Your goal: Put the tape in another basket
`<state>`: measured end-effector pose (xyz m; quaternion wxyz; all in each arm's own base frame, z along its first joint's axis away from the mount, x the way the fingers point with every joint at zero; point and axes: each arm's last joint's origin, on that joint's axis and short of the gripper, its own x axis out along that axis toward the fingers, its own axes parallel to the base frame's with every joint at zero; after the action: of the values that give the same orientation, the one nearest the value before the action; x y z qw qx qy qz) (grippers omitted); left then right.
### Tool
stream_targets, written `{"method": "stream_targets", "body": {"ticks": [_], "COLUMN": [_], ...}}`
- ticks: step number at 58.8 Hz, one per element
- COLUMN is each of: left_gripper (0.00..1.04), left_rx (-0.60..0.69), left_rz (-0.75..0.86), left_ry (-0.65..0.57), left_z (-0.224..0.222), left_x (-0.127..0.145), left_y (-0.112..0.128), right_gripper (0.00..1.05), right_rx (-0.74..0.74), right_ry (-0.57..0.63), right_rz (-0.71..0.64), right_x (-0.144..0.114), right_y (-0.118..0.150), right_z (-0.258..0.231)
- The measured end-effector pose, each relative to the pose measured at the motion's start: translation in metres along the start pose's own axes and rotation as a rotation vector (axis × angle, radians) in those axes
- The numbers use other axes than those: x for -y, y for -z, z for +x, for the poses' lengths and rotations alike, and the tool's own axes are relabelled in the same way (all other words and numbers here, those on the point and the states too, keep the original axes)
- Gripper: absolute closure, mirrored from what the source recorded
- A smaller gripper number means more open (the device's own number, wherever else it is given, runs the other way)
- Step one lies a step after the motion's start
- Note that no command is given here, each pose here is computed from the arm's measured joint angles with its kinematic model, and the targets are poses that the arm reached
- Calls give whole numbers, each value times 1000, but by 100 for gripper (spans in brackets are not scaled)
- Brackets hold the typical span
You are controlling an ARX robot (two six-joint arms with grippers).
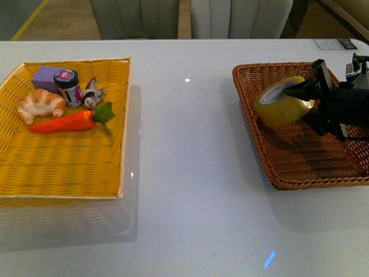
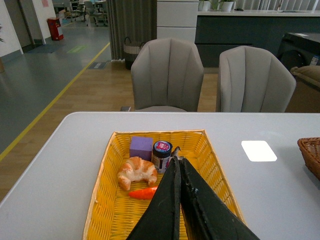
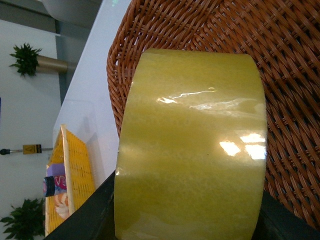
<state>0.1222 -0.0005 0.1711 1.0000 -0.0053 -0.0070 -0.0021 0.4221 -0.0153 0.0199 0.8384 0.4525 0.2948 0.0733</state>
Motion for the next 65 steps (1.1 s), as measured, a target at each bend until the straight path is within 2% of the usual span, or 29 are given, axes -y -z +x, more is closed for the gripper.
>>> {"method": "stream_targets", "body": {"ticks": [14,17,24,35,44,50,54,57,59,65], "left_gripper": [103,103,103,103,103,103,103,103,103,103], "left_rx": [2,2,1,1,-34,-11,-16,-16,-15,-15], "left_rz": [0,0,0,0,0,0,0,0,0,0], "left_ry": [0,0,0,0,0,0,-1,0,-1,-1], "left_z": [-6,-7,-10,-13,-21,-24,-24,-24,-24,-24], "left_x": [0,0,0,0,0,0,0,0,0,0], "left_y": [0,0,0,0,4,3,4,4,4,4], "right_gripper": [12,7,9,9,9,9,10,20,27,45], "right_rx": [21,32,65,119,178,238,289,487,567,587], "right_ry": [34,36,18,-54,-86,-106,-88,-12,44,137], "right_rz": [20,22,-5,-79,-178,-224,-266,-473,-594,-792], "right_x": [15,15,7,-20,-40,-52,-55,-59,-59,-59], "right_y": [0,-3,-10,-17,-9,-1,9,21,32,62], "right_z": [-24,-32,-53,-100,-155,-199,-223,-241,-252,-272]}}
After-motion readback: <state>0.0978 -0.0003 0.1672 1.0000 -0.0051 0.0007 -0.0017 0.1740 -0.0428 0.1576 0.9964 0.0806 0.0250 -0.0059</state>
